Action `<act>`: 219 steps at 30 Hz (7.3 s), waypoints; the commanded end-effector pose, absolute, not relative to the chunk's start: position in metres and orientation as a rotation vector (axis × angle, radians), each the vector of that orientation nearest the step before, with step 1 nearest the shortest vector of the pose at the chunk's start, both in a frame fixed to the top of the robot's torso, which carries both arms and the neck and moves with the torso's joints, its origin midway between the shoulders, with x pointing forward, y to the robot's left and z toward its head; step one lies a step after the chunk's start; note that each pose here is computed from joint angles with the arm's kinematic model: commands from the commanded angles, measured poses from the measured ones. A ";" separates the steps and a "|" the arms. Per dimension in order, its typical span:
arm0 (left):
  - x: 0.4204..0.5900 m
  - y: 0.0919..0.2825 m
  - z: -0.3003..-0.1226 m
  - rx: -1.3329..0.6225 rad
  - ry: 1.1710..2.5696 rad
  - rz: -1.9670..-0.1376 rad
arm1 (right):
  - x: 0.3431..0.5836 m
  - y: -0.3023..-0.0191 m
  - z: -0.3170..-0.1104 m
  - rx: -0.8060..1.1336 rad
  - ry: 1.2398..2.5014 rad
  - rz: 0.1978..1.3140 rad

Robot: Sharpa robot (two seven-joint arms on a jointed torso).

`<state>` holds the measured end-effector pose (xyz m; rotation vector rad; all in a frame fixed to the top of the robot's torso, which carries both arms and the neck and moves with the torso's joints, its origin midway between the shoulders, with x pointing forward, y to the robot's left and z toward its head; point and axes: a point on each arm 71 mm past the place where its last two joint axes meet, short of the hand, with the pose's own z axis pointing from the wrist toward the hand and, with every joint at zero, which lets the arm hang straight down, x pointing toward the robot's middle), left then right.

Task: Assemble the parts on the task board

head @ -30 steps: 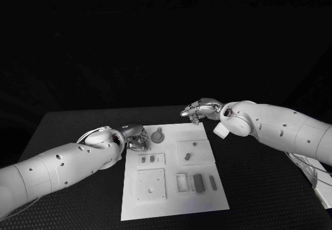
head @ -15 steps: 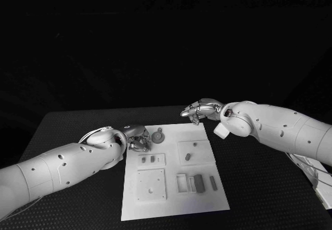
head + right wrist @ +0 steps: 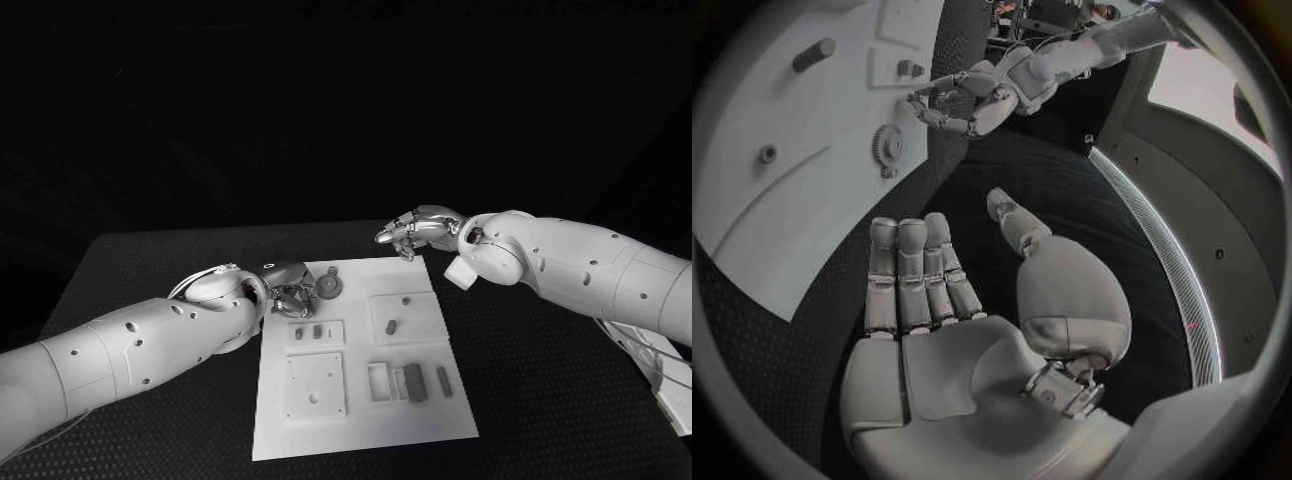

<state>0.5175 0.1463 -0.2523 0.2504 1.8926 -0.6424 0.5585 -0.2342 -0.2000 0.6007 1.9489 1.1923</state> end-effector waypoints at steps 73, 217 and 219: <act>0.521 0.154 -0.258 0.302 1.895 -0.575 | 0.557 -0.233 -0.201 0.588 1.953 1.209; 0.515 0.139 -0.267 0.332 1.902 -0.609 | 0.556 -0.232 -0.206 0.592 1.967 1.213; 0.515 0.139 -0.267 0.331 1.899 -0.612 | 0.556 -0.232 -0.206 0.592 1.967 1.213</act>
